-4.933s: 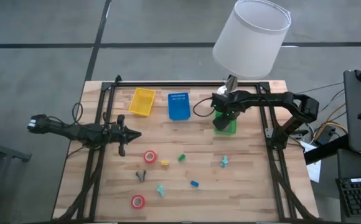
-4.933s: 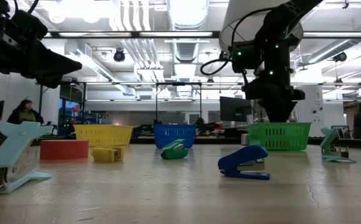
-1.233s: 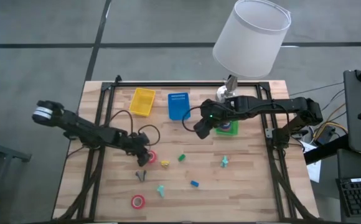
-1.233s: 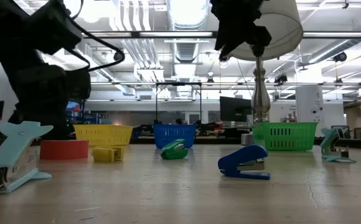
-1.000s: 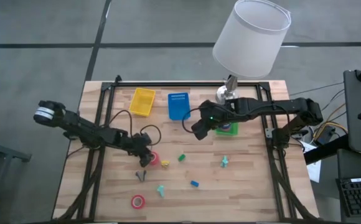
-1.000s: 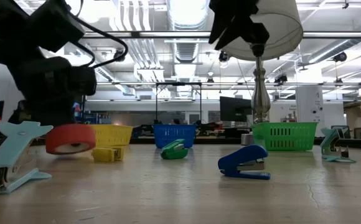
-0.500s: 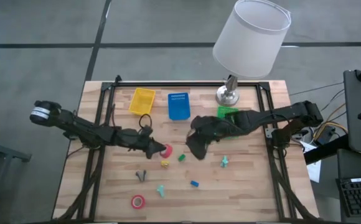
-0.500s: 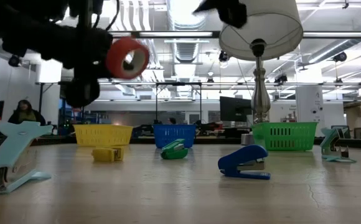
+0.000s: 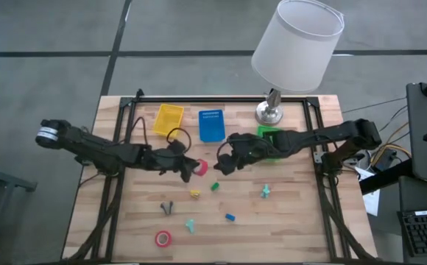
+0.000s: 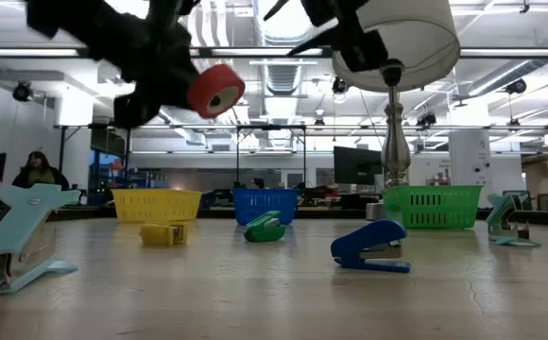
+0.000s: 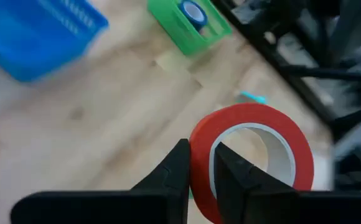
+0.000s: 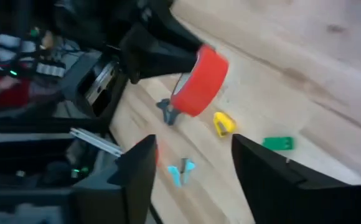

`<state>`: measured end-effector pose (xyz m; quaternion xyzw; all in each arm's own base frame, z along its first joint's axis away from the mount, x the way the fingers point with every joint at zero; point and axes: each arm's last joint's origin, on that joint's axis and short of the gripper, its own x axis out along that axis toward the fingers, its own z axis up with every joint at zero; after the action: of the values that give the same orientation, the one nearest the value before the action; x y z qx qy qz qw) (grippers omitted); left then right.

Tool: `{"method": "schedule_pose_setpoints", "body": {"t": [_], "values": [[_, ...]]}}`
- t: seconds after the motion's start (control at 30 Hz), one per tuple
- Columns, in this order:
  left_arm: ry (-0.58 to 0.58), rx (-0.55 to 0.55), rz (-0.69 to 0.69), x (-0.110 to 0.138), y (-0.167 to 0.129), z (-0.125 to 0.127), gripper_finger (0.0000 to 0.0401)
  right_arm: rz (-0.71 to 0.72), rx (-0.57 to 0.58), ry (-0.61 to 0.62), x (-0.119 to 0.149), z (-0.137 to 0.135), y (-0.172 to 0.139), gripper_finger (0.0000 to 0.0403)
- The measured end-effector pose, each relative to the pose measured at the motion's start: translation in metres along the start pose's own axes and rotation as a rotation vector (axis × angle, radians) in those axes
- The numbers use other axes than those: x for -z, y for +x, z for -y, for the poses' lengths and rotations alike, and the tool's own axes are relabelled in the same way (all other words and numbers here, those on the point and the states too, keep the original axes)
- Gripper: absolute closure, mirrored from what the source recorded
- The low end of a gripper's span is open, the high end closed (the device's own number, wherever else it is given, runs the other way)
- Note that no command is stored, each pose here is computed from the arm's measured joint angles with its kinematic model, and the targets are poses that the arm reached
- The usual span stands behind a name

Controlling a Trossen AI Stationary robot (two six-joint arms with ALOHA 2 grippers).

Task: Pick and place Stapler, Stapler remover, tape
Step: Put the top orange tape into the green bin

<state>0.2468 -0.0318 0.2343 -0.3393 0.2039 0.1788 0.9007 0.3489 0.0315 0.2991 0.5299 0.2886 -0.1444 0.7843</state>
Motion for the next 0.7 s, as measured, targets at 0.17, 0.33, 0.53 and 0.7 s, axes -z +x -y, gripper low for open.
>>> {"method": "schedule_pose_setpoints", "body": {"t": [0.17, 0.33, 0.53, 0.7], "values": [[0.171, -0.018, 0.07, -0.024, -0.009, 0.02, 0.0351, 0.007, 0.033, 0.039, 0.004, 0.014, 0.008, 0.0143], [0.184, -0.006, 0.085, -0.03, -0.011, 0.026, 0.0351, 0.067, -0.082, 0.057, 0.001, 0.009, 0.012, 0.0121], [0.159, -0.011, 0.084, -0.03, -0.011, 0.026, 0.035, 0.134, -0.102, 0.069, -0.004, 0.007, 0.011, 0.0118], [0.171, -0.01, 0.088, -0.031, -0.012, 0.027, 0.035, 0.139, -0.105, 0.087, -0.007, 0.008, 0.011, 0.0129]]}}
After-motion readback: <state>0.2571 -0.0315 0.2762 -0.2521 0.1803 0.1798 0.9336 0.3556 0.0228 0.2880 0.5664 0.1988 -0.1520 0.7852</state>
